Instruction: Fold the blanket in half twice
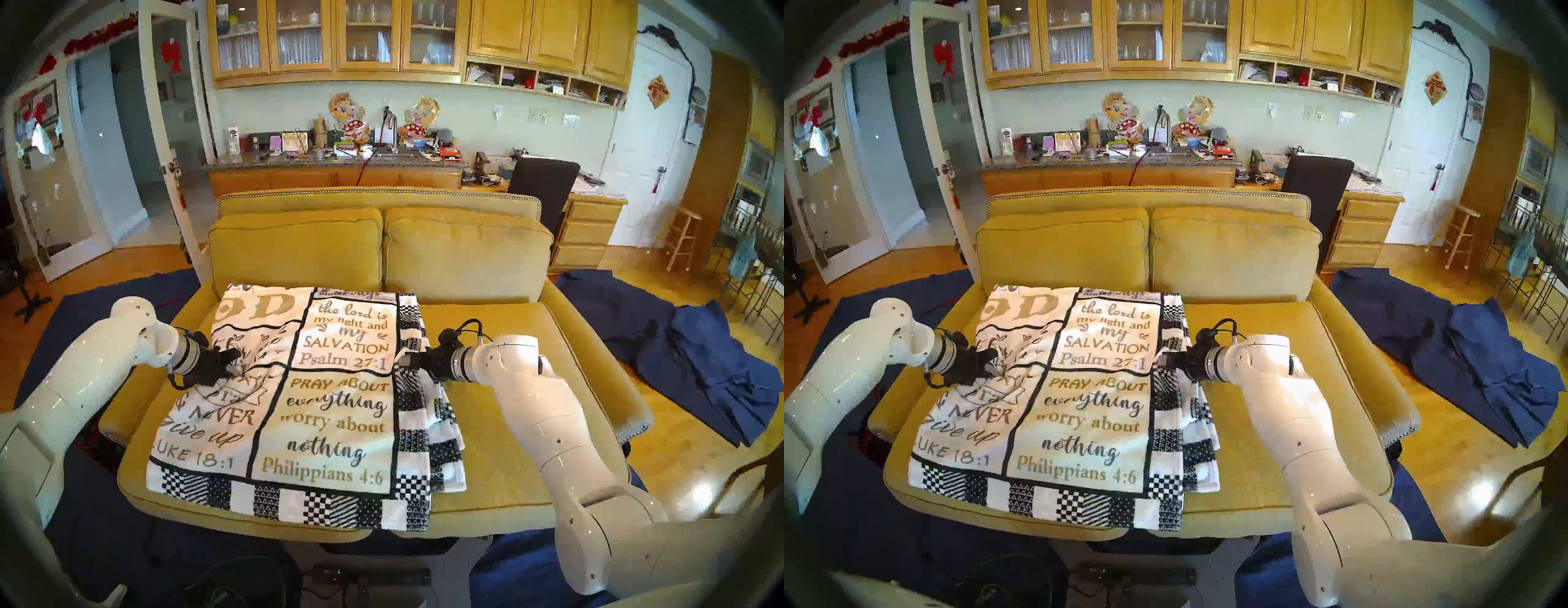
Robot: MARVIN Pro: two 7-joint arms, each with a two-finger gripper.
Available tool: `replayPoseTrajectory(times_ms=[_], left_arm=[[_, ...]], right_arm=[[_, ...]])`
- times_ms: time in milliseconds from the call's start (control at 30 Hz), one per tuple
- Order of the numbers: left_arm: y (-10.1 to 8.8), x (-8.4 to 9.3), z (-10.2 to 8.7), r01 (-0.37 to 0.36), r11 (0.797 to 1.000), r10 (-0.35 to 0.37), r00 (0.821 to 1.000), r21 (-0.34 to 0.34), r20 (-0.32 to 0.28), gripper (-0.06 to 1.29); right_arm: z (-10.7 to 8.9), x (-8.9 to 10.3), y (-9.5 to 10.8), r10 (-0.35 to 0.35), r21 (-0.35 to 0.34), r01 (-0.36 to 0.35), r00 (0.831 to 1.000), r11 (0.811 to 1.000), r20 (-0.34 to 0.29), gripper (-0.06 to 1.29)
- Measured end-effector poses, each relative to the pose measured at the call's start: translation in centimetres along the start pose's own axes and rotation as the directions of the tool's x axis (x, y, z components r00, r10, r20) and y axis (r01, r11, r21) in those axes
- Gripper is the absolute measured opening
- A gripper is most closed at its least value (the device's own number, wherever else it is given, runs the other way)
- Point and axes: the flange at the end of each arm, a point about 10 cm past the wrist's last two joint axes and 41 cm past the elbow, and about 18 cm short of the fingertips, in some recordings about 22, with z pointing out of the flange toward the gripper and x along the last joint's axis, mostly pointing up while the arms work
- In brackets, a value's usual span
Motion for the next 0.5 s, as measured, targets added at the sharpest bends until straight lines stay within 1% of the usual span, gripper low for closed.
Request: replayPoseTrajectory(times_ms=[200, 500], left_arm=[[0.6, 0.8, 0.4, 0.026, 1.000, -0.026, 1.000, 0.017, -0.005, 0.05], [1.0, 1.2, 0.9, 0.050, 0.998, -0.050, 0.999, 0.035, 0.004, 0.05]], right_arm=[[-0.3, -0.2, -0.1, 0.001, 0.004, -0.001, 1.000, 1.000, -0.008, 1.24], [-0.4, -0.7, -0.2, -0.002, 0.013, 0.002, 1.000, 1.000, -0.007, 1.24]])
